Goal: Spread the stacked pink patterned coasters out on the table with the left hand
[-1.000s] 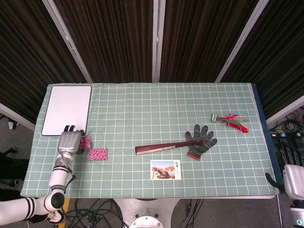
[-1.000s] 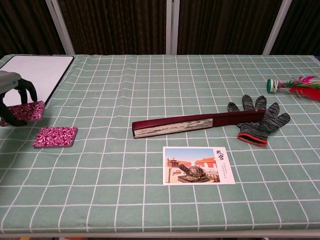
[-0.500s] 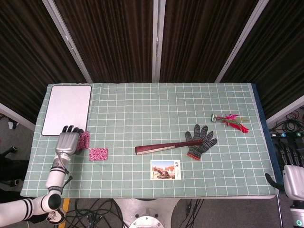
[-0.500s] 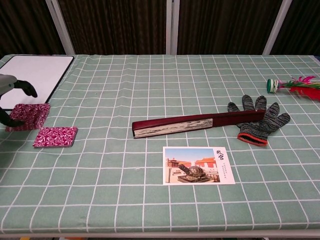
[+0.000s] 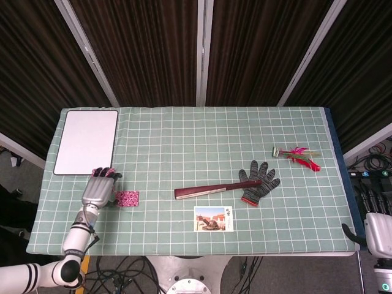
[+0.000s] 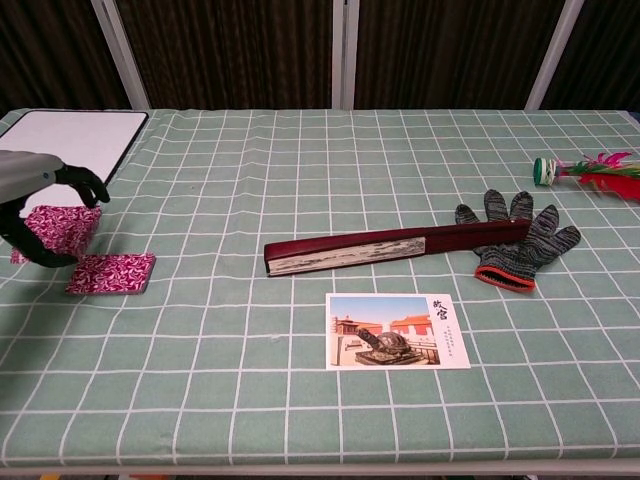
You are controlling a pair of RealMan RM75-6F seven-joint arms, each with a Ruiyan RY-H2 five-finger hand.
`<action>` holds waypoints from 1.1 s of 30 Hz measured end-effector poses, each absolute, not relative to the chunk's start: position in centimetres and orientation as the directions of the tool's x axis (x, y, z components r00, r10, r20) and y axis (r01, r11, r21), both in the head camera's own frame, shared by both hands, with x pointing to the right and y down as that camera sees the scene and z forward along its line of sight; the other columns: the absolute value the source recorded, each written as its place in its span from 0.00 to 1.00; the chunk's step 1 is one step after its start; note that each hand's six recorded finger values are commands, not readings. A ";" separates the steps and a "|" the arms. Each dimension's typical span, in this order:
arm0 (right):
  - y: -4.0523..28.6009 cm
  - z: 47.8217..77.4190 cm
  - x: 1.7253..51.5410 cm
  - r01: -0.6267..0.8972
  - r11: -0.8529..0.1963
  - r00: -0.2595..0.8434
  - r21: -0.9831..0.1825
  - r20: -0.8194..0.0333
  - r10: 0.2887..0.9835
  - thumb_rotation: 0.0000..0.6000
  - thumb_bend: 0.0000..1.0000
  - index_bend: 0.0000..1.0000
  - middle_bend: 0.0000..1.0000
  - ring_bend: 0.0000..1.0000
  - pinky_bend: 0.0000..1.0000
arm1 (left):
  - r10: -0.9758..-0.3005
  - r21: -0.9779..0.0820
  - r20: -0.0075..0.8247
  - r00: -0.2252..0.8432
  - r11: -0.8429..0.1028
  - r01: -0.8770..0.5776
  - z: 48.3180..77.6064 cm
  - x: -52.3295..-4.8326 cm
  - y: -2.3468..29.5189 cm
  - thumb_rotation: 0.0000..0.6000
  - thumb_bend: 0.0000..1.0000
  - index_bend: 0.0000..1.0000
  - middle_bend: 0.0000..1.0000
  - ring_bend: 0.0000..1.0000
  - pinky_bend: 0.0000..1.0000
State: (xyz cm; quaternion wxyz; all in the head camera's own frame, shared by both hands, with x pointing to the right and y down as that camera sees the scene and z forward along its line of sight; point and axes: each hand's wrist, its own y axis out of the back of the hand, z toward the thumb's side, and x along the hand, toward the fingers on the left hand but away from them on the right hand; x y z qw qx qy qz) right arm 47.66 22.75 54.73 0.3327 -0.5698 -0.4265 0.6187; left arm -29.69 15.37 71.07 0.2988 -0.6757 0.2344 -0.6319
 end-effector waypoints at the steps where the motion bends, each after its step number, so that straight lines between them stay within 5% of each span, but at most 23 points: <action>1: 22.8 54.7 47.7 0.075 -0.416 -0.130 -0.906 -0.422 0.897 1.00 0.15 0.00 0.00 0.00 0.00 | -0.690 -0.697 0.717 0.098 -0.714 0.069 71.0 -29.4 15.6 1.00 0.19 0.22 0.24 0.06 0.08; 11: 22.8 54.6 48.4 0.083 -0.412 -0.146 -0.907 -0.420 0.896 1.00 0.15 0.00 0.00 0.00 0.00 | -0.685 -0.698 0.716 0.133 -0.707 0.112 72.5 -26.3 17.8 1.00 0.19 0.22 0.26 0.06 0.08; 33: 22.8 54.7 48.5 0.084 -0.417 -0.151 -0.905 -0.425 0.893 1.00 0.14 0.00 0.00 0.00 0.00 | -0.686 -0.691 0.722 0.087 -0.710 0.137 74.1 -27.2 17.7 1.00 0.19 0.22 0.30 0.06 0.08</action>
